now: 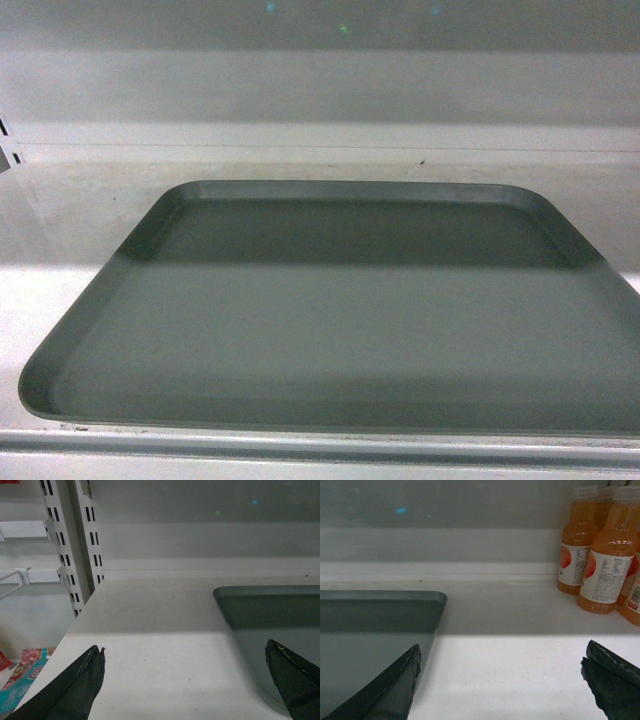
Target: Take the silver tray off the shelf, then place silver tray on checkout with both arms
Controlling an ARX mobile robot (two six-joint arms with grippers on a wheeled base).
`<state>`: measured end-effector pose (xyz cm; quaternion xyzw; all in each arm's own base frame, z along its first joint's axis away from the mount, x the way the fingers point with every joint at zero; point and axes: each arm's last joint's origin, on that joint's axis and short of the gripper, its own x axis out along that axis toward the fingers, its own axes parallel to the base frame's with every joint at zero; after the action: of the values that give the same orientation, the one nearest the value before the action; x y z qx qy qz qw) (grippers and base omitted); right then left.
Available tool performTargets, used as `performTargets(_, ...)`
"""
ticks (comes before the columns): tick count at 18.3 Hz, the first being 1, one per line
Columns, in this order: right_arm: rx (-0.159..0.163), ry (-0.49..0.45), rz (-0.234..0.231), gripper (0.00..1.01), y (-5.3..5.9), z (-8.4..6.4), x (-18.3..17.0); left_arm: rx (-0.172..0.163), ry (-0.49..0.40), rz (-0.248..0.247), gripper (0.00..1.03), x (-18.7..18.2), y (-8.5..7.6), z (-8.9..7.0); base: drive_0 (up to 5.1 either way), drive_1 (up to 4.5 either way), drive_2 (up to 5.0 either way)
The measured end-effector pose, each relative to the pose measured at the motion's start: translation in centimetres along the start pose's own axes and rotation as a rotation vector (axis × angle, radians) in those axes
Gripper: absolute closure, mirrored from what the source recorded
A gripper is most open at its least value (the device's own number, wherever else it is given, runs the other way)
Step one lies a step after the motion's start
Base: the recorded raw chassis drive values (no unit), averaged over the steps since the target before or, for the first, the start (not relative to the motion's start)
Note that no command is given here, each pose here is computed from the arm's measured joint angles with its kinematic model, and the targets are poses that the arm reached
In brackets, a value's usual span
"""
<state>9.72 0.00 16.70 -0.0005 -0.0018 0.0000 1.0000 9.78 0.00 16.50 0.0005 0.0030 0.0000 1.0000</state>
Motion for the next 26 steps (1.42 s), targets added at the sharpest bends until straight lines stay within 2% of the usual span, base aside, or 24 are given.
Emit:
performTargets(1,0.0,0.001,0.0,0.03,0.0,0.0,0.0,0.0,0.002,0.0,0.05,0.0,0.0,0.0,0.0,0.0,0.0)
performTargets(2,0.014,0.049,-0.026,0.03,0.0,-0.2,0.0,-0.005,0.098,0.032,0.05,-0.1,0.0,-0.1,0.0,0.0,0.0)
performTargets(3,0.039,0.127,-0.051,0.03,0.4,-0.6,0.3,0.008,0.296,0.081,0.05,0.2,-0.4,0.2,0.0,0.0,0.0)
performTargets(4,0.049,0.141,-0.029,0.03,0.6,-0.6,0.6,0.016,0.327,0.077,0.05,0.7,-0.6,0.6,0.0,0.0,0.0)
performTargets(6,0.079,0.099,0.011,0.03,0.8,0.6,1.4,0.01,0.3,0.076,0.05,1.9,-0.8,1.1,0.0,0.0,0.0)
performTargets(7,0.082,0.084,0.038,0.03,0.9,1.1,1.9,0.009,0.281,0.062,0.05,2.6,-1.0,1.5,0.0,0.0,0.0)
performTargets(11,0.081,0.097,0.155,0.03,2.2,2.0,6.0,0.002,0.242,-0.064,0.05,7.0,-3.0,2.5,0.0,0.0,0.0)
performTargets(14,0.082,0.14,0.185,0.03,2.8,1.9,9.2,0.001,0.245,-0.116,0.05,10.2,-4.1,2.6,0.0,0.0,0.0)
performTargets(16,0.076,0.232,0.209,0.03,3.5,0.7,11.8,0.007,0.291,-0.122,0.05,13.2,-4.7,1.5,0.0,0.0,0.0)
performTargets(18,0.074,0.272,0.226,0.03,4.0,0.3,13.0,0.009,0.329,-0.125,0.05,14.5,-5.0,0.7,0.0,0.0,0.0)
performTargets(19,0.075,0.299,0.231,0.03,4.2,-0.2,14.1,0.013,0.365,-0.127,0.05,15.5,-5.4,-0.3,0.0,0.0,0.0)
performTargets(22,0.067,0.382,0.227,0.03,4.7,-1.8,15.5,0.016,0.427,-0.141,0.05,16.9,-6.3,-1.7,0.0,0.0,0.0)
performTargets(26,0.064,0.41,0.217,0.03,5.0,-2.1,17.1,0.002,0.421,-0.142,0.05,18.1,-6.9,-1.7,0.0,0.0,0.0)
